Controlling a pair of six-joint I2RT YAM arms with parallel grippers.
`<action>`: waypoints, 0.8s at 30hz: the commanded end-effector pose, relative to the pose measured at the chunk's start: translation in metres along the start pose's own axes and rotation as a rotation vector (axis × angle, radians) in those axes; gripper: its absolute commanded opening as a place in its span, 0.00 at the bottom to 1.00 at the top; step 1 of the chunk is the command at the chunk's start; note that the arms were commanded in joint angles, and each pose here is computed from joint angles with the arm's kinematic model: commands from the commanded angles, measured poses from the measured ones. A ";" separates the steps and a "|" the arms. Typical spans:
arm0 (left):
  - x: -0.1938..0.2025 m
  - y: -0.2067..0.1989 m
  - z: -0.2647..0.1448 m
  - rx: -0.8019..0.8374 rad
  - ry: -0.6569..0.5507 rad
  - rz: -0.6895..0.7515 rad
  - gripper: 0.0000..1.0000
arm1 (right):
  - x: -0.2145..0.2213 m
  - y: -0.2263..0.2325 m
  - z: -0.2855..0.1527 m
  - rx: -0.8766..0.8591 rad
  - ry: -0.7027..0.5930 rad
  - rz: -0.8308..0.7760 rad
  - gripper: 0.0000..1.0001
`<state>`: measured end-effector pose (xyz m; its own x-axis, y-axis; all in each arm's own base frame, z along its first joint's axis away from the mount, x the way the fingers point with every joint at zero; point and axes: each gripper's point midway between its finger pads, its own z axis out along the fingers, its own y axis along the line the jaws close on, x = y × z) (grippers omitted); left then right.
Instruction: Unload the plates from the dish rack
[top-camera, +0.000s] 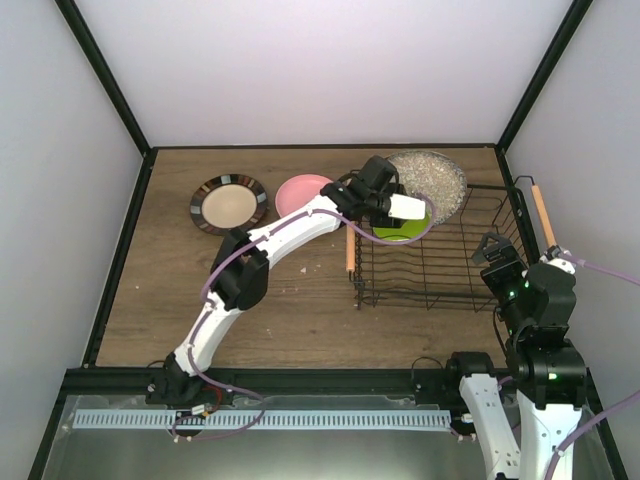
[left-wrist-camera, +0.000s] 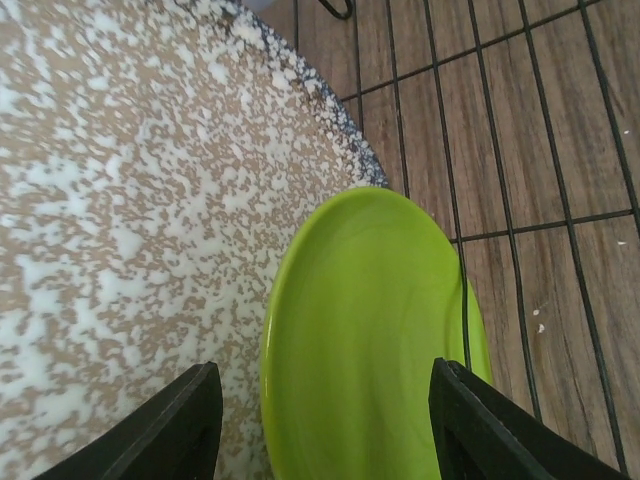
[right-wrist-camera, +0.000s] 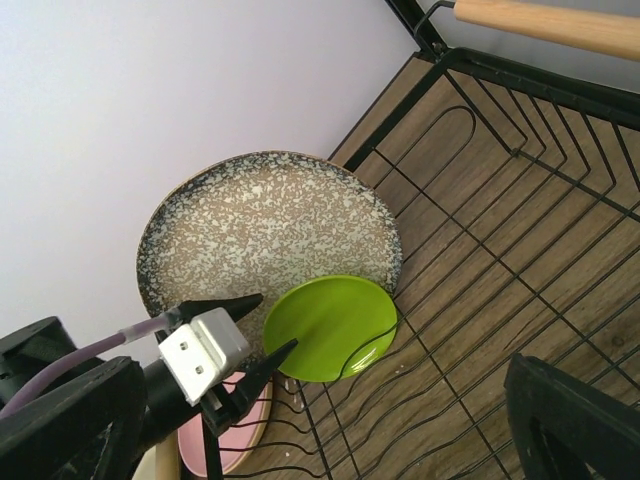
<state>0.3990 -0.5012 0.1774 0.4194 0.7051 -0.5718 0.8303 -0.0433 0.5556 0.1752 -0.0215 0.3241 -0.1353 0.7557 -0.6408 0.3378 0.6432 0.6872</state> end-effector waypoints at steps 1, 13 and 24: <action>0.002 0.000 0.012 0.002 0.022 0.015 0.58 | -0.009 0.008 -0.011 -0.029 -0.028 -0.015 1.00; 0.022 -0.014 0.033 0.038 0.076 -0.013 0.58 | -0.010 0.008 -0.012 -0.025 -0.033 -0.030 1.00; 0.037 -0.023 0.040 0.063 0.114 -0.038 0.36 | -0.012 0.009 -0.012 -0.023 -0.034 -0.036 1.00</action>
<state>0.4162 -0.5055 0.1444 0.3737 0.7573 -0.5355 0.8397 -0.0309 0.5422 0.1747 -0.0215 0.3261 -0.1422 0.7369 -0.6609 0.3315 0.6645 0.6697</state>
